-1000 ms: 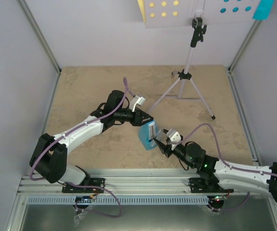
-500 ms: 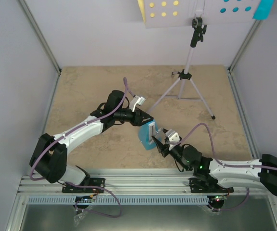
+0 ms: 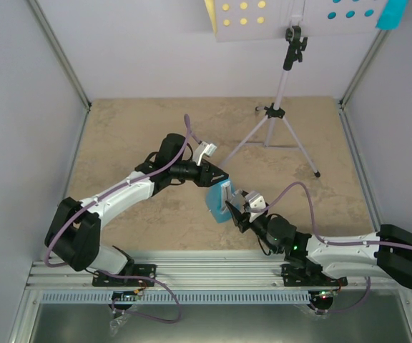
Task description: Pack up the instrument practice props
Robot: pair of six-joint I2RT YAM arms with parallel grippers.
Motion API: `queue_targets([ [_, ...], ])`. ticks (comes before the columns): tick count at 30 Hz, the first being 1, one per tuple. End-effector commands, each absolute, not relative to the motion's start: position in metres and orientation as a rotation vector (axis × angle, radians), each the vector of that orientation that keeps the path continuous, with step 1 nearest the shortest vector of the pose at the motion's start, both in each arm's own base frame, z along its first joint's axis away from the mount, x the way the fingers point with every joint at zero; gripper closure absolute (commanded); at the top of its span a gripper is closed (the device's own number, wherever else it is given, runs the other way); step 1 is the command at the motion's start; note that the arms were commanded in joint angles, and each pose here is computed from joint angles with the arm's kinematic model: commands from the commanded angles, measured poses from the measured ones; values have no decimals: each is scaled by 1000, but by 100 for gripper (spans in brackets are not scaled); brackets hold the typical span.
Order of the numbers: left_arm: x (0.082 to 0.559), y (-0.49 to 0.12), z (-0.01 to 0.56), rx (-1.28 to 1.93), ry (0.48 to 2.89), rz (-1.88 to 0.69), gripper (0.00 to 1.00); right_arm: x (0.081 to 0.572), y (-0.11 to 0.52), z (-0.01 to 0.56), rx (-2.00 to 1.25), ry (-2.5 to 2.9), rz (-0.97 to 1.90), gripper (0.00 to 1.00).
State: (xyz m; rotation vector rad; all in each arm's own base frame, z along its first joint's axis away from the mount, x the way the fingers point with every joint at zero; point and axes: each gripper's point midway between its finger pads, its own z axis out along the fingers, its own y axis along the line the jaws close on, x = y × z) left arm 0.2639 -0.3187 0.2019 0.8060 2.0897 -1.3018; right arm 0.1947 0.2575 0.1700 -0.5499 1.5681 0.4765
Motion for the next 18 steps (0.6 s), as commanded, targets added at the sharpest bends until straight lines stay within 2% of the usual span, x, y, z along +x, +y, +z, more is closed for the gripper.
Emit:
queue_targets([
  [1, 267, -317, 188, 799, 2151, -1270, 56, 198, 256, 191, -450, 1526, 516, 51],
  [18, 266, -318, 190, 807, 2145, -1274, 57, 201, 264, 183, -459, 1542, 515, 51],
])
